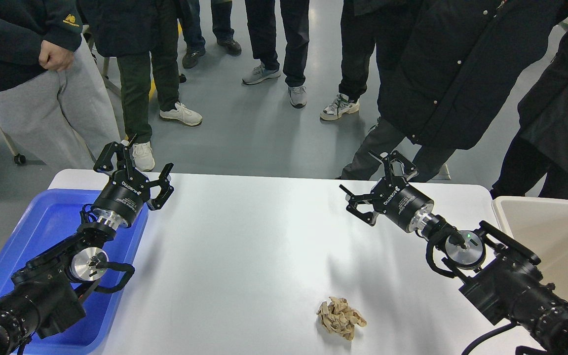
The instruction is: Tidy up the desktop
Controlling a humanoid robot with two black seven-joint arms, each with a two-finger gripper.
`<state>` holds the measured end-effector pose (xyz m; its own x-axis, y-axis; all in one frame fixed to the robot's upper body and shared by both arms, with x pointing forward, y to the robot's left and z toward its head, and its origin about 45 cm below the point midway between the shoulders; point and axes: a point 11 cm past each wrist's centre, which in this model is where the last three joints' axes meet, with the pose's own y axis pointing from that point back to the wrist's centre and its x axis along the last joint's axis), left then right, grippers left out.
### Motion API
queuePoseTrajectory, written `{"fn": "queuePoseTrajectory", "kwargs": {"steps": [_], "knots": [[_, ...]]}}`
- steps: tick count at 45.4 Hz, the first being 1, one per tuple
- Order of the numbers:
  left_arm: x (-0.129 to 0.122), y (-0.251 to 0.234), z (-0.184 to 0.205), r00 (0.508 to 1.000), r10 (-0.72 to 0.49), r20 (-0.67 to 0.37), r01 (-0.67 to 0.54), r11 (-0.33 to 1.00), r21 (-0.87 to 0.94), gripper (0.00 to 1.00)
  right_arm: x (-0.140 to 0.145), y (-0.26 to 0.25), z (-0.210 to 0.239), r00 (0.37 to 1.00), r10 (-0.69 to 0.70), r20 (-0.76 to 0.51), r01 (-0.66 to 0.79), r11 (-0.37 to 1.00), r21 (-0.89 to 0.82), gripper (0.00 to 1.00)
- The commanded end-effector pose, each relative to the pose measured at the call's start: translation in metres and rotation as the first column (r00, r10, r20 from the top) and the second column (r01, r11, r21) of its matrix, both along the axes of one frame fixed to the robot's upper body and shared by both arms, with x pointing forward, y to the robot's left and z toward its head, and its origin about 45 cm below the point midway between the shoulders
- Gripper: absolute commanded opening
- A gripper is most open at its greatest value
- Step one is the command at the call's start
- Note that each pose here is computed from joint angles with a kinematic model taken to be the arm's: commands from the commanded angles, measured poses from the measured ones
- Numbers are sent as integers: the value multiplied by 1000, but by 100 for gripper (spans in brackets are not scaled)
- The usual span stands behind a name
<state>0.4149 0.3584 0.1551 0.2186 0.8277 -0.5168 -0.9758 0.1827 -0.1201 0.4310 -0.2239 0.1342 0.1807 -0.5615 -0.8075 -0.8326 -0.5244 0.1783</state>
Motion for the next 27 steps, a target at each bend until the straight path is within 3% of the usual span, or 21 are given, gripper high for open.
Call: {"fn": "queuePoseTrajectory", "kwargs": {"steps": [1, 20, 27], "knots": [[0, 0, 0, 1000, 0, 3, 0, 1000, -1, 100, 0, 0, 0, 1000, 1, 1, -1, 1000, -1, 100], [0, 0, 0, 1000, 1, 1, -1, 1000, -2, 100, 1, -1, 6, 999, 43, 20, -42, 998, -50, 100], [0, -1, 0, 1000, 0, 1, 0, 1000, -1, 100, 2, -18, 19, 994, 92, 55, -83, 985, -149, 100]]}}
